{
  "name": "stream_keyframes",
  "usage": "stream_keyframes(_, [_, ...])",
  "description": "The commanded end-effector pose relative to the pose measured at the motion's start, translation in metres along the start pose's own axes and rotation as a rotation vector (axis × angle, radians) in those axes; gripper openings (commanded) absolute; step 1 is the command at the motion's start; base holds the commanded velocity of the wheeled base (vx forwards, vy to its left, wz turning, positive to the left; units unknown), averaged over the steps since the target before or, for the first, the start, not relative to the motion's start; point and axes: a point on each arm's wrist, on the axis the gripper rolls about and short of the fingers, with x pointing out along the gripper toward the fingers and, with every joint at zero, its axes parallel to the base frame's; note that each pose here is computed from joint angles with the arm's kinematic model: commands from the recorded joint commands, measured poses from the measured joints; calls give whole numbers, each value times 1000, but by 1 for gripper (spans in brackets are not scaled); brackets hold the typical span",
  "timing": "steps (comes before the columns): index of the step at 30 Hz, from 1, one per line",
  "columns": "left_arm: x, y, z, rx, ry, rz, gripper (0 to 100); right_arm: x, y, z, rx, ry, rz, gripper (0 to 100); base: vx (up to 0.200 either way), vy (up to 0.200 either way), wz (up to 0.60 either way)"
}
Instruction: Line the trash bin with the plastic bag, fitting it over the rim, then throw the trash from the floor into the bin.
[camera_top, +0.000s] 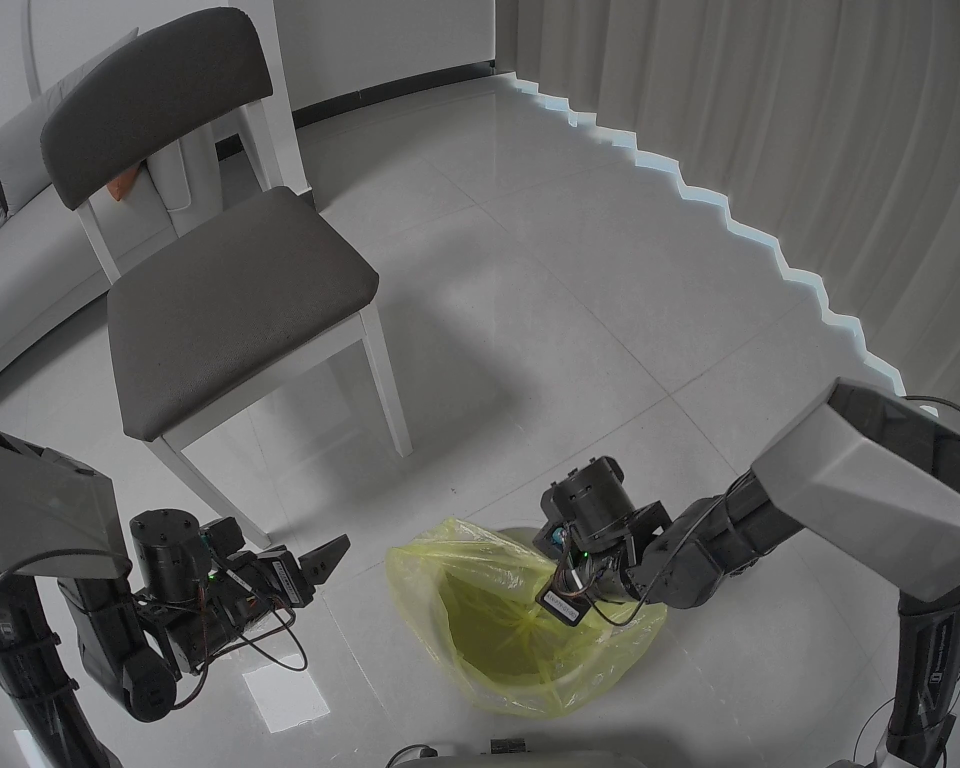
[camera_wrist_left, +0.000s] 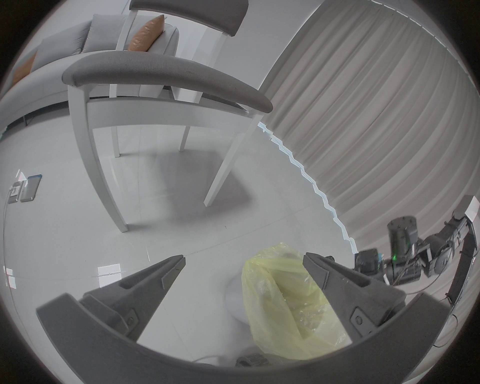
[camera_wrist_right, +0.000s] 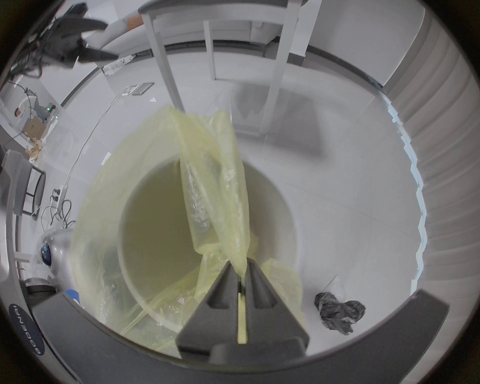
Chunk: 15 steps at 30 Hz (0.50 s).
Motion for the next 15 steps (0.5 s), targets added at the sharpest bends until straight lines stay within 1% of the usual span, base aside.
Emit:
stream_keyframes(1, [-17, -4, 3, 3, -24, -8, 100, -34, -19, 23, 25, -111, -43, 0, 0, 0, 0])
stream_keyframes(6, [-15, -10, 5, 14, -41, -21, 100, -38, -26, 30, 45, -144, -59, 0, 0, 0, 0])
stream_keyframes(12, [-12, -12, 4, 17, -36, -28, 100, -38, -34, 29, 55, -142, -71, 0, 0, 0, 0])
stream_keyframes(15, [-10, -11, 2, 13, -25, -25, 100, -32, -47, 29, 63, -137, -94, 0, 0, 0, 0])
